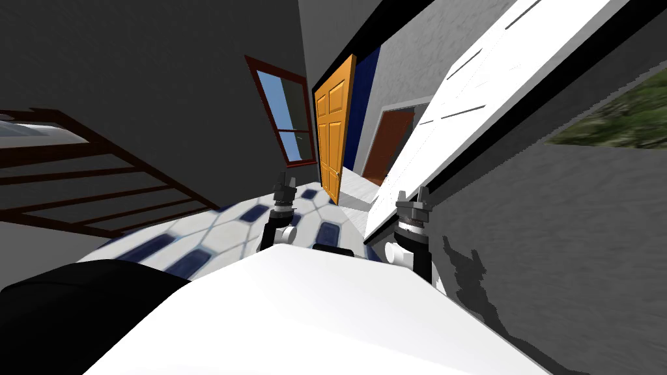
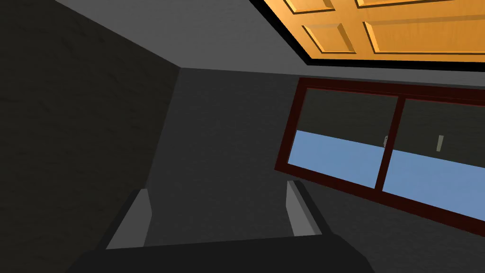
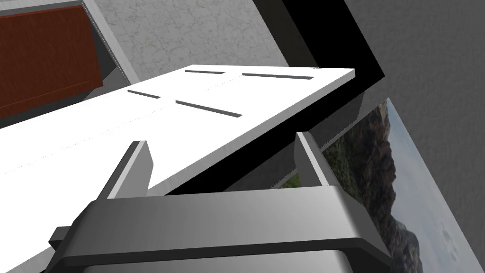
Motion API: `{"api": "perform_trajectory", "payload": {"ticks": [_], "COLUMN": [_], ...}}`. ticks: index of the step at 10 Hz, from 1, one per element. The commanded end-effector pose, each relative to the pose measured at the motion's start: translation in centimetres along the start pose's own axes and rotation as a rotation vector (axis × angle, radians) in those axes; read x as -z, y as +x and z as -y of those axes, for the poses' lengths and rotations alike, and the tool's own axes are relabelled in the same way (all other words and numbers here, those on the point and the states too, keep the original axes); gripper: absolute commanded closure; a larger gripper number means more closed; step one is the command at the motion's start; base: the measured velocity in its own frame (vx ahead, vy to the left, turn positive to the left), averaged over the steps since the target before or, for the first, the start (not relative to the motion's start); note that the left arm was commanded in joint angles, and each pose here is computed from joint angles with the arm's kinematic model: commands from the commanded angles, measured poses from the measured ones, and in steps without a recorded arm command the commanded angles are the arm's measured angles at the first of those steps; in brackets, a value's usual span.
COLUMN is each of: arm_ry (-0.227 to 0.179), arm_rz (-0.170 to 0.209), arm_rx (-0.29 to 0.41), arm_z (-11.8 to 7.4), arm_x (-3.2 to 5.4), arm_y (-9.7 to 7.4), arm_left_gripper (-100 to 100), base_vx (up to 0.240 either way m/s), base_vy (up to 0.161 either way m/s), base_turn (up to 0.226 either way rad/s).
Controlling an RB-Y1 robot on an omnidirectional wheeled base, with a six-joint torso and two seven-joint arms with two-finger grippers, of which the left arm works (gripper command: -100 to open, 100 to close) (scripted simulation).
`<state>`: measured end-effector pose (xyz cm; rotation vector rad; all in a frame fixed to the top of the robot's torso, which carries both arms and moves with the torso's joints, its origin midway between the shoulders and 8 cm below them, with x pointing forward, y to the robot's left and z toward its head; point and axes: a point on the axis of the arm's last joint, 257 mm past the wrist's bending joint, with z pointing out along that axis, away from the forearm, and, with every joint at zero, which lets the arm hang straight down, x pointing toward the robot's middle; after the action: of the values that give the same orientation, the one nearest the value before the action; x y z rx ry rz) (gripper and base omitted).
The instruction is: Push the door open
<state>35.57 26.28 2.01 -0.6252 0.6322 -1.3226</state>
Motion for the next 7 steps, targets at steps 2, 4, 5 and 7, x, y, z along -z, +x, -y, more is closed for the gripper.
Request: {"api": "perform_trajectory", "payload": {"ticks": [2, 4, 5, 7], "arm_ry": [-0.024, -0.043, -0.055, -0.075], "arm_rz": [-0.025, -0.044, -0.056, -0.076], "arm_rx": [0.020, 0.036, 0.046, 0.061], "arm_z": [-1.8, -3.2, -4.0, -5.4], "arm_x": [0.31, 0.60, 0.80, 1.15], "arm_y": [1.1, 2.0, 2.6, 3.6], "arm_left_gripper": [-100, -100, -100, -100], "base_vx": [0.132, 0.149, 0.165, 0.140], "base_vy": [-0.021, 0.091, 0.056, 0.053], "base_turn": [-0.025, -0.029, -0.029, -0.023]}}
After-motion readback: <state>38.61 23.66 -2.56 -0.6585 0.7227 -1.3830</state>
